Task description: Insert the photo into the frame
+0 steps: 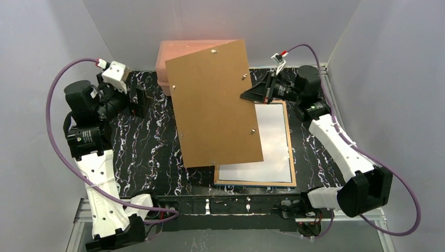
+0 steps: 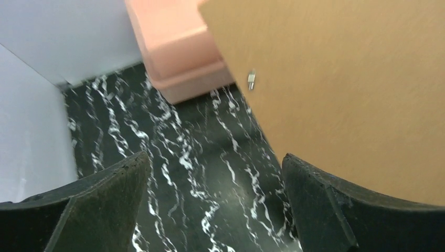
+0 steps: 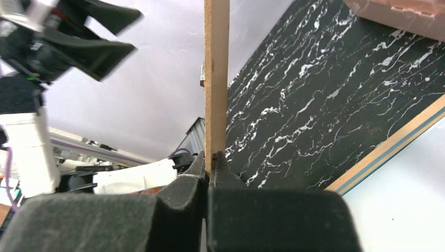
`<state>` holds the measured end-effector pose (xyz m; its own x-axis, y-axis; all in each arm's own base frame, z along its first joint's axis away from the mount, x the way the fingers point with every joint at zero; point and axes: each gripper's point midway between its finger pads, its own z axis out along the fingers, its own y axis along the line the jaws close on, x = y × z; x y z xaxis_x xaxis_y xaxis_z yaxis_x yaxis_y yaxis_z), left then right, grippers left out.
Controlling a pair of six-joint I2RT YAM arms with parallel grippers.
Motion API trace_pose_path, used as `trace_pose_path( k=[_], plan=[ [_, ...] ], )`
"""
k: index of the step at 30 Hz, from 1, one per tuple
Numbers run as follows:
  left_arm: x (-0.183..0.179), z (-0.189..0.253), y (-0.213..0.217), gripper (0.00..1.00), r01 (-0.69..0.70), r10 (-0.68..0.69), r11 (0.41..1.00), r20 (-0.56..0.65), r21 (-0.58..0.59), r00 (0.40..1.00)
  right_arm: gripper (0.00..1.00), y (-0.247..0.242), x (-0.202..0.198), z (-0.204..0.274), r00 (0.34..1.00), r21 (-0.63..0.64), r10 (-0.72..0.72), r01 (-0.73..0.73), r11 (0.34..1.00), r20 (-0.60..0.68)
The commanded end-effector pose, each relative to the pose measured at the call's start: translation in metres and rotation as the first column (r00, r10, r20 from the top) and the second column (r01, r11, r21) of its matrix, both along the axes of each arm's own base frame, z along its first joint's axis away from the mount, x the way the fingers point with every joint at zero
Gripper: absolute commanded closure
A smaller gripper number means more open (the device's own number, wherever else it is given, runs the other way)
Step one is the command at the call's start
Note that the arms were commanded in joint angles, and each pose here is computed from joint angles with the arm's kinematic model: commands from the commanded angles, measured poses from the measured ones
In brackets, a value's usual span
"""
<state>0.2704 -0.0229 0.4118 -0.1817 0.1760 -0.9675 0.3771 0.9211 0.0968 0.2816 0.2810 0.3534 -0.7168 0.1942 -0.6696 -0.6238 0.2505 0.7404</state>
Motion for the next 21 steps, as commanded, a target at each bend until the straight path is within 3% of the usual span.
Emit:
trace_pose_path(
  k=[1,8,15,21],
  plan=[
    [-0.005,-0.057,-0.007,0.07,0.049,-0.056,0.998,-0.189,-0.045,0.98,0.99,-0.028,-0.014,0.053,0.998,0.1,-0.005,-0.001,0.995,0.059],
    [-0.006,-0.133,-0.018,0.14,0.161,-0.186,0.982,-0.339,-0.101,0.922,0.99,-0.081,0.007,0.002,0.968,-0.089,-0.214,0.203,0.975,-0.133],
    [0.0,-0.178,-0.036,0.23,0.251,-0.298,0.954,-0.451,-0.161,0.842,0.99,-0.113,0.006,-0.022,0.941,-0.225,-0.296,0.257,0.94,-0.162],
    [-0.004,-0.209,-0.053,0.27,0.322,-0.349,0.935,-0.52,-0.146,0.779,0.99,-0.123,0.012,-0.034,0.927,-0.225,-0.307,0.26,0.939,-0.213]
  ],
)
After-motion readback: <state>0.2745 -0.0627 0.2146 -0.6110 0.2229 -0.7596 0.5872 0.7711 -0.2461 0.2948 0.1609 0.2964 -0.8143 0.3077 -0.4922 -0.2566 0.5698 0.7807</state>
